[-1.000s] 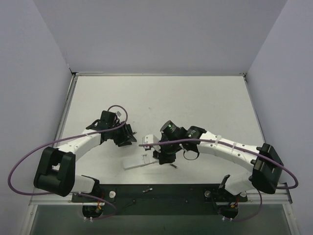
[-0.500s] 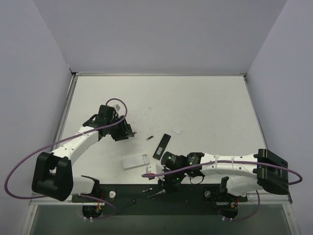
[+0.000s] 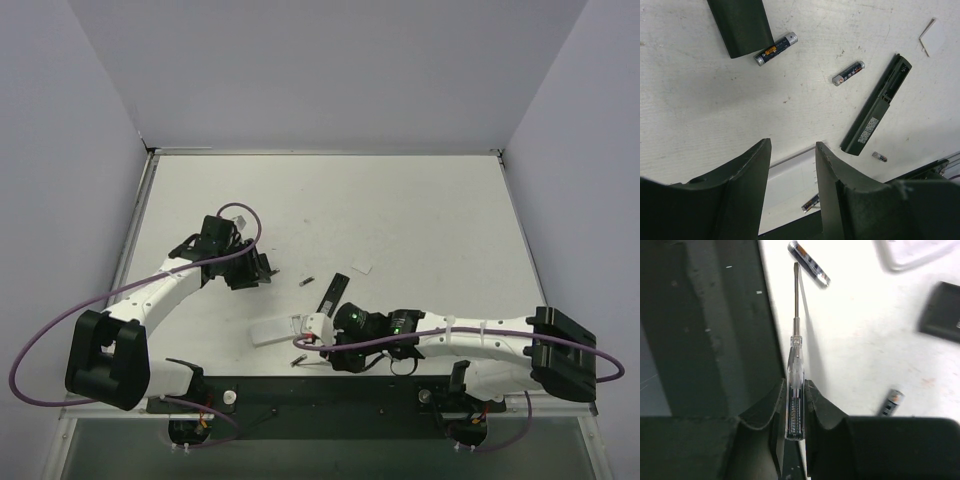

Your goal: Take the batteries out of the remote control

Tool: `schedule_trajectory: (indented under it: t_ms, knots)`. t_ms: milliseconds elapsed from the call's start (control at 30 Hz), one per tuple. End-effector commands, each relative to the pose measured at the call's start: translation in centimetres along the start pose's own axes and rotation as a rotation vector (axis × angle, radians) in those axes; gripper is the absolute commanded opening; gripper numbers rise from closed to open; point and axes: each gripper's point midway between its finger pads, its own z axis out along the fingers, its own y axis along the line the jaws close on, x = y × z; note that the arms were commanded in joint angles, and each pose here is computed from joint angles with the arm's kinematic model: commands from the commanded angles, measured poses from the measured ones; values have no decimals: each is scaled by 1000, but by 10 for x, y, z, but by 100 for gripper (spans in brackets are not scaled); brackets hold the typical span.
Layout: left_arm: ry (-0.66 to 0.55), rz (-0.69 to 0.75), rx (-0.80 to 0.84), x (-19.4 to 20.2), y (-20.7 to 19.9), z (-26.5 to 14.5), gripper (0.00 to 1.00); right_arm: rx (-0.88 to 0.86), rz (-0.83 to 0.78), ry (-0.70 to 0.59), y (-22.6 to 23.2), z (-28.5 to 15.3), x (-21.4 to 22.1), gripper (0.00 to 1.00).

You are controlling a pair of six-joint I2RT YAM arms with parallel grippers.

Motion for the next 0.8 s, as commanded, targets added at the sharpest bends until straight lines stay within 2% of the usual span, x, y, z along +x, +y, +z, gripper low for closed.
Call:
schedule_trajectory:
  t_ms: [0, 133, 267, 400, 533, 567, 633, 667, 767]
  knots:
    - [0, 7, 51, -2, -6, 4, 51, 135, 83, -37, -31, -6, -5, 0]
    - [35, 8, 26, -5, -6, 4, 51, 236, 103, -79, -45, -25, -13, 0]
    - [-6, 17, 41, -18, -13, 1, 51, 249, 81, -142, -48, -40, -31, 0]
    - [-23, 43, 27, -23, -13, -4, 51, 292, 98, -130, -57, -46, -40, 0]
    - [-46, 79, 69, -27, -23, -15, 52, 491, 276, -129, -96, -58, -28, 0]
    - [-52, 84, 74, -28, -25, -17, 59, 554, 345, -132, -110, -64, -20, 0]
    - [-70, 104, 90, -31, -30, -24, 64, 650, 413, -149, -129, -76, -12, 0]
    - [-79, 113, 96, -34, -32, -27, 72, 687, 466, -161, -139, -82, -7, 0]
    - [-95, 150, 99, -38, -35, -34, 79, 733, 538, -181, -152, -90, 0, 0]
